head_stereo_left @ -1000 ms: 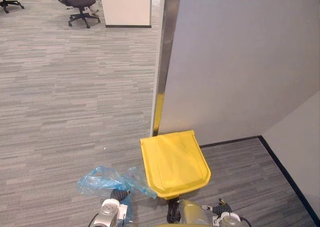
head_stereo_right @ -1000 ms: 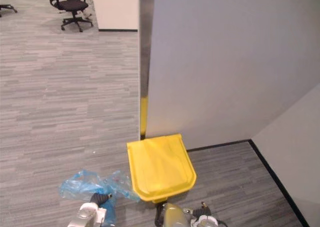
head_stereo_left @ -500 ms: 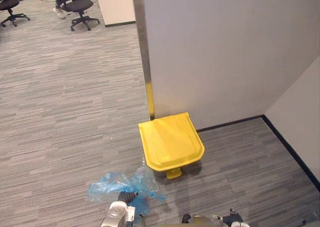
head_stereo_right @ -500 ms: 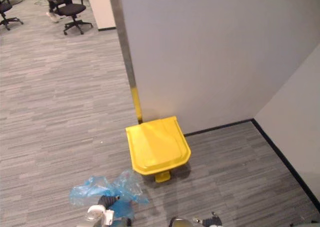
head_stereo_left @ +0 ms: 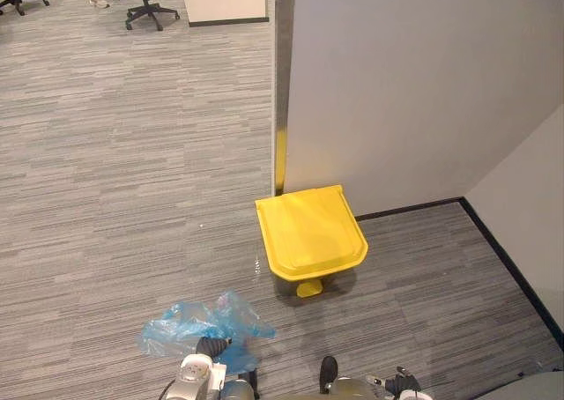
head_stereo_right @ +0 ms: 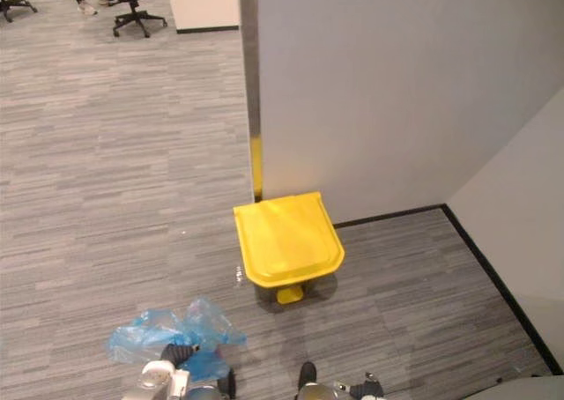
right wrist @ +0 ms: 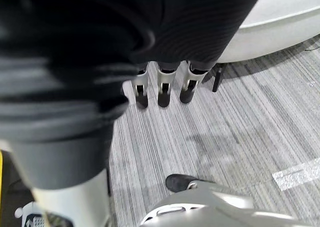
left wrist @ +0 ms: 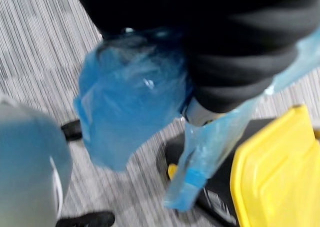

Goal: Gather rubbish on tea table into small bin, then transfer packed bag to large trash can.

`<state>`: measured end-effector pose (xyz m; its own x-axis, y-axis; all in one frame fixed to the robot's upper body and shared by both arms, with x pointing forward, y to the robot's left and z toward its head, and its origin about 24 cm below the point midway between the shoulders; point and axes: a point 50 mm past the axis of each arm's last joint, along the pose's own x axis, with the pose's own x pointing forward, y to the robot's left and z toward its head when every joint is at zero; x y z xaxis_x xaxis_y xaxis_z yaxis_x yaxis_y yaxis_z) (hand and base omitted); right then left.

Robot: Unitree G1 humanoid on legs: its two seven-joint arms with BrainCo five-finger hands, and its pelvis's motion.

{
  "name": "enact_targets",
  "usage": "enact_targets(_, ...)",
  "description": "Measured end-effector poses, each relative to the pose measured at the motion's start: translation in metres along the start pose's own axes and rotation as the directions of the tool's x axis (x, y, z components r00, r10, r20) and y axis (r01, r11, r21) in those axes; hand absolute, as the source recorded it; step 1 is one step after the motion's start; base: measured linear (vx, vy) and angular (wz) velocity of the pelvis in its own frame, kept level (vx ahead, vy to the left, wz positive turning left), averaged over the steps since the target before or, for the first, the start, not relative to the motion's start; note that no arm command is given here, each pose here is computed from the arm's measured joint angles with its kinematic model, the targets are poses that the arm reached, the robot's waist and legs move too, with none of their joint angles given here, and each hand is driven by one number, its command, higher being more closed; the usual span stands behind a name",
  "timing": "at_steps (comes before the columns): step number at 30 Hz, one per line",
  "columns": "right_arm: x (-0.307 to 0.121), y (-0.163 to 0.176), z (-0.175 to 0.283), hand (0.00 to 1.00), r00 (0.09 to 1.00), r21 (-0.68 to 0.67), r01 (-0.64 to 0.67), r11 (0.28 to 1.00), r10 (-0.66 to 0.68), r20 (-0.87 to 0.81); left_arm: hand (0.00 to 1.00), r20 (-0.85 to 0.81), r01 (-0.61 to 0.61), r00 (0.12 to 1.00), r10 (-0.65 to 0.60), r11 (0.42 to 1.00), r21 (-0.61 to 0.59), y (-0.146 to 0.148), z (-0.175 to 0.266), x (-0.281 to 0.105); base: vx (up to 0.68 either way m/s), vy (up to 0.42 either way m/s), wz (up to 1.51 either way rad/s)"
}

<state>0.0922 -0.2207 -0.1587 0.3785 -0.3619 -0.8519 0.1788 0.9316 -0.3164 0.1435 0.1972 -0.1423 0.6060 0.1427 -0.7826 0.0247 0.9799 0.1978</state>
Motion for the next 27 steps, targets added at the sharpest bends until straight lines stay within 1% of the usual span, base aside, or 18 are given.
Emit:
enact_targets(6,0.0,0.0,0.002,0.0,1.0,0.0,0.001,1.0,-0.001,0.006,1.0,-0.013,-0.01,1.0,0.01,1.0,0.01,0.003,-0.005,-0.001,0.13,0.018,-0.09)
enact_targets(10,0.003,0.001,0.015,0.0,0.999,0.004,-0.003,1.0,0.003,0.038,1.0,0.002,-0.009,1.0,0.009,1.0,0.01,0.003,0.001,0.0,0.1,0.049,-0.17)
enact_targets(16,0.001,0.006,0.033,0.0,0.993,0.061,-0.014,0.998,0.007,0.114,1.0,0.032,-0.01,0.999,0.01,1.0,0.013,0.004,0.012,0.004,0.11,0.018,-0.06)
enact_targets(20,0.0,0.006,0.038,0.0,0.991,0.109,-0.01,0.994,-0.004,0.134,1.0,0.078,0.003,0.997,-0.004,1.0,0.007,-0.003,0.031,0.008,0.21,-0.076,0.09)
enact_targets(23,0.001,0.002,0.039,0.0,0.992,0.137,0.006,0.991,-0.024,0.125,1.0,0.134,0.012,0.991,-0.008,0.999,-0.03,-0.009,0.054,0.013,0.29,-0.162,0.24)
enact_targets(27,0.0,0.001,0.03,0.0,0.995,0.139,0.013,0.99,-0.027,0.099,1.0,0.13,-0.007,0.991,0.013,0.999,-0.05,0.0,0.053,0.013,0.26,-0.185,0.28)
